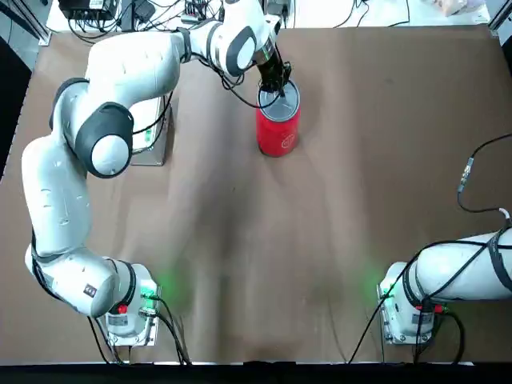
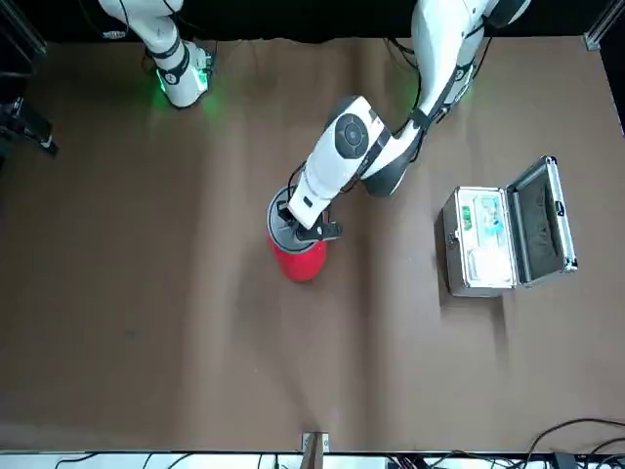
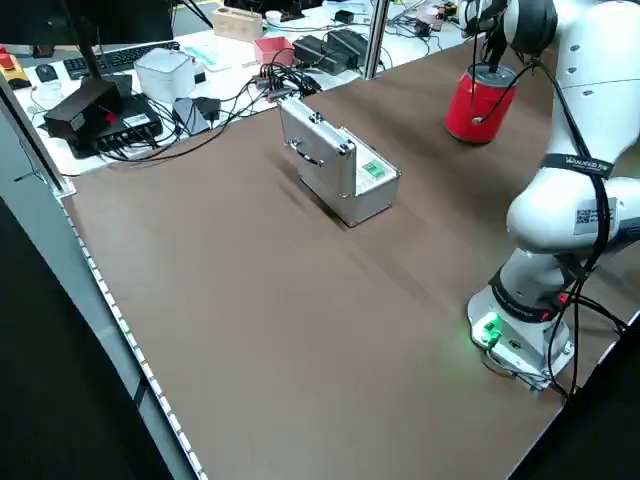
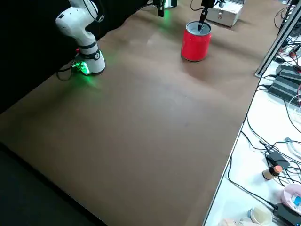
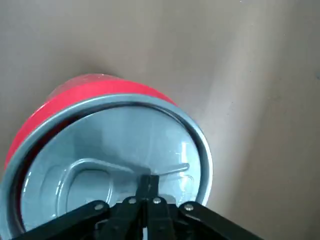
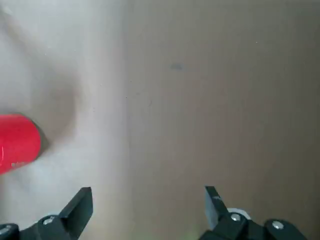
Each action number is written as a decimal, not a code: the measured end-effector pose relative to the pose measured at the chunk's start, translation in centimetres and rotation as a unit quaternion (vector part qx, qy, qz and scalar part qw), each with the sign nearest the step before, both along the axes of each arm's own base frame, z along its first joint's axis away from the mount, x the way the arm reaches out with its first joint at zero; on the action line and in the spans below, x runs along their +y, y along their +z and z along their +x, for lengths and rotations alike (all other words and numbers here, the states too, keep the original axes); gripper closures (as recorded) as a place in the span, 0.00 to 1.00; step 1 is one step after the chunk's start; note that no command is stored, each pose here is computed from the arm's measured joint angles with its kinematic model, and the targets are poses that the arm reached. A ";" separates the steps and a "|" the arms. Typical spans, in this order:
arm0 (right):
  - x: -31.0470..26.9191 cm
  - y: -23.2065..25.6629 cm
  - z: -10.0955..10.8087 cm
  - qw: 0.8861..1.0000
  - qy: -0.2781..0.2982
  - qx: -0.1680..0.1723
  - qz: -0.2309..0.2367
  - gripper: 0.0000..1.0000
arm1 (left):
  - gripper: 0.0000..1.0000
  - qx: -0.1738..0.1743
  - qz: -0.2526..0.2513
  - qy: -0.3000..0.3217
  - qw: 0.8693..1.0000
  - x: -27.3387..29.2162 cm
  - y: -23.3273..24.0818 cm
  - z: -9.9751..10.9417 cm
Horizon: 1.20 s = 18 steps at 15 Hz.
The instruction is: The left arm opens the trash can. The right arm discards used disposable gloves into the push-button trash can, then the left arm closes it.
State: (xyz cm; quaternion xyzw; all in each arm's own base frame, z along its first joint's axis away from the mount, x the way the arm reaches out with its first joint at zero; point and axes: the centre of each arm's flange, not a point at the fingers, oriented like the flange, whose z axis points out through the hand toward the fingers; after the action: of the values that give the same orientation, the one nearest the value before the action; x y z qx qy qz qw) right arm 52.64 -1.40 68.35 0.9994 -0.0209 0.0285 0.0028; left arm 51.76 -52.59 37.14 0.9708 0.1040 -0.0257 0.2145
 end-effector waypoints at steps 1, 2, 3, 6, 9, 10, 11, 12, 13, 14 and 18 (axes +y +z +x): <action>0.0 0.0 0.0 1.000 0.000 0.000 0.000 0.01 | 0.99 -0.001 0.000 0.000 1.000 0.0 0.0 0.0; 0.0 0.0 0.0 1.000 0.000 0.000 0.000 0.01 | 0.99 -0.001 0.000 -0.001 1.000 0.0 0.0 0.0; 0.0 0.0 0.0 1.000 0.000 0.000 0.000 0.01 | 0.99 0.001 0.001 0.004 1.000 0.0 0.0 0.0; 0.0 0.0 0.0 1.000 0.000 0.000 0.000 0.01 | 0.99 0.001 0.001 0.011 1.000 -0.1 0.2 0.1; 0.0 0.0 0.0 1.000 0.000 0.000 0.000 0.01 | 0.99 0.001 0.000 0.020 1.000 0.1 0.5 0.4; 0.0 0.0 0.0 1.000 0.000 0.000 0.000 0.01 | 0.99 0.001 0.000 0.023 1.000 0.3 0.5 0.5; 0.0 0.0 0.0 1.000 0.000 0.000 0.000 0.01 | 0.99 0.000 0.000 0.026 1.000 0.4 0.7 0.7; 0.0 0.0 0.0 1.000 0.000 0.000 0.000 0.01 | 0.99 -0.001 0.000 0.030 1.000 0.6 0.9 0.9; 0.0 0.0 0.0 1.000 0.000 0.000 0.000 0.01 | 0.99 -0.003 0.000 0.035 0.999 0.8 1.2 1.1; 0.0 0.0 0.0 1.000 0.000 0.000 0.000 0.01 | 0.99 -0.004 -0.001 0.040 0.999 0.9 1.6 1.2; 0.0 0.0 0.0 1.000 0.000 0.000 0.000 0.01 | 0.99 -0.017 -0.010 0.058 0.998 1.7 5.0 1.7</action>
State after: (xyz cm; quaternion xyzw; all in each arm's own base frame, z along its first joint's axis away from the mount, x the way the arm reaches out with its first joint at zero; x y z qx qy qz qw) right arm 52.64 -1.35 68.35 0.9994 -0.0204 0.0285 0.0024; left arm 53.42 -50.85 42.16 0.9613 0.1564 0.0018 0.2267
